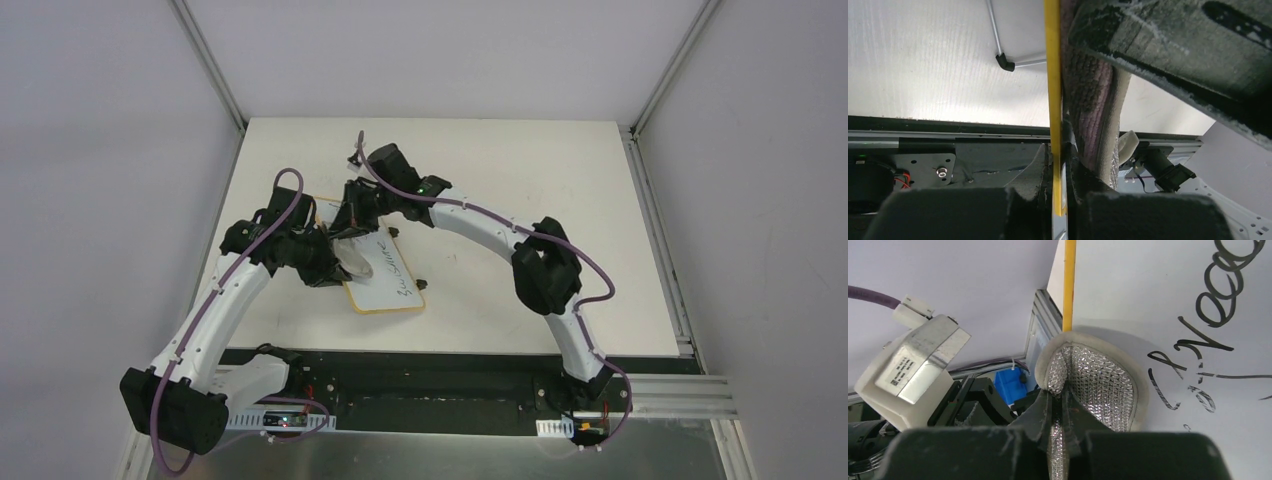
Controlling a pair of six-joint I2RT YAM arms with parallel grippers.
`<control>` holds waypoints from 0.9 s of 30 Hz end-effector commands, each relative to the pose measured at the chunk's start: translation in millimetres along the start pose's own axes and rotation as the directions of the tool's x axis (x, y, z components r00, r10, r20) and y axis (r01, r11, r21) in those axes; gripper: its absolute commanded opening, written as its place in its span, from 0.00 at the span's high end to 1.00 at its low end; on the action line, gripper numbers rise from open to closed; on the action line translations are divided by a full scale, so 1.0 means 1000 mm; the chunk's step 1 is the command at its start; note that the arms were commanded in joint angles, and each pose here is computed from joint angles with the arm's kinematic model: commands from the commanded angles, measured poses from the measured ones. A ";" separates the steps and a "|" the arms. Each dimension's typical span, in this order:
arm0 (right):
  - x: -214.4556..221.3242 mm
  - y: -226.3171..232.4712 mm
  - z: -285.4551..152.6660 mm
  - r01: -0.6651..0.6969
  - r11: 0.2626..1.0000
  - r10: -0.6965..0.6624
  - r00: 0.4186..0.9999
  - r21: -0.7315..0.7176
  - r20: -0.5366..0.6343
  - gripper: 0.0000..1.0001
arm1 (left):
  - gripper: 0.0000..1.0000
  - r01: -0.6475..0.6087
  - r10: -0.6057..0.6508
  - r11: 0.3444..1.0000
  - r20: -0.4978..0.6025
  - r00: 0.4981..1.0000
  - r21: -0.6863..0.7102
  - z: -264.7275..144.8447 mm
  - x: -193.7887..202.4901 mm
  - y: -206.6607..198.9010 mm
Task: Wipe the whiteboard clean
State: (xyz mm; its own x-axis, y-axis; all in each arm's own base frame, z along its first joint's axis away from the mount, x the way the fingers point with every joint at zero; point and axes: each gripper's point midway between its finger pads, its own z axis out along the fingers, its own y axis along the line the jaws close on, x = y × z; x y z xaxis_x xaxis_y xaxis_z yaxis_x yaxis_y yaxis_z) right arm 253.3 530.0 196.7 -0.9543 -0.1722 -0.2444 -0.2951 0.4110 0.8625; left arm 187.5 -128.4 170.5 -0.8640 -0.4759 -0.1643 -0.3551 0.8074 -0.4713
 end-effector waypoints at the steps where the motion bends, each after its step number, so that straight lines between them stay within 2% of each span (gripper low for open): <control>1: 0.018 -0.037 0.019 -0.149 0.989 0.149 0.985 0.002 -0.087 1.00 | 1.00 -0.018 0.016 0.998 -0.048 0.999 -0.055 0.002 0.009 0.012; 7: 0.016 -0.135 -0.015 -0.225 0.961 0.228 0.974 0.163 0.005 1.00 | 1.00 -0.023 0.020 0.998 -0.051 0.999 -0.066 0.004 0.010 0.016; 11: 0.033 -0.162 -0.023 -0.205 0.943 0.218 0.976 0.262 -0.021 1.00 | 1.00 -0.026 0.022 0.997 -0.054 0.998 -0.071 0.006 0.011 0.018; 15: 0.036 -0.133 -0.018 -0.126 0.958 0.143 0.989 0.258 -0.048 1.00 | 1.00 -0.035 0.031 0.996 -0.058 0.998 -0.077 0.007 0.010 0.018; 21: 0.040 -0.033 -0.017 0.006 0.993 0.003 0.997 0.120 -0.074 1.00 | 1.00 -0.057 0.052 0.994 -0.059 0.997 -0.096 0.004 0.005 0.016; 24: 0.037 -0.024 -0.027 0.010 0.996 -0.006 0.999 0.091 -0.042 1.00 | 0.99 -0.054 0.051 0.995 -0.037 0.998 -0.088 -0.001 -0.001 0.011; 25: 0.035 -0.030 -0.031 0.007 0.994 -0.004 1.000 0.105 -0.029 1.00 | 0.92 -0.047 0.045 0.996 -0.026 0.999 -0.080 -0.003 -0.004 0.008; 27: 0.033 -0.046 -0.038 -0.008 0.991 0.011 1.000 0.135 -0.021 1.00 | 0.70 -0.018 0.017 0.999 -0.011 1.000 -0.045 -0.006 -0.008 0.003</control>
State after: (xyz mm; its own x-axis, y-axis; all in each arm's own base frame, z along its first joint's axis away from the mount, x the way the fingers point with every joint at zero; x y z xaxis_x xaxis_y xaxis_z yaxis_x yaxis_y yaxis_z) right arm 265.4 474.5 140.2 -0.9657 -0.1338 -0.2224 -0.2581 0.5837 0.7699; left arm 189.7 -127.5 173.0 -0.8735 -0.4627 -0.1511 -0.3577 0.8208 -0.4453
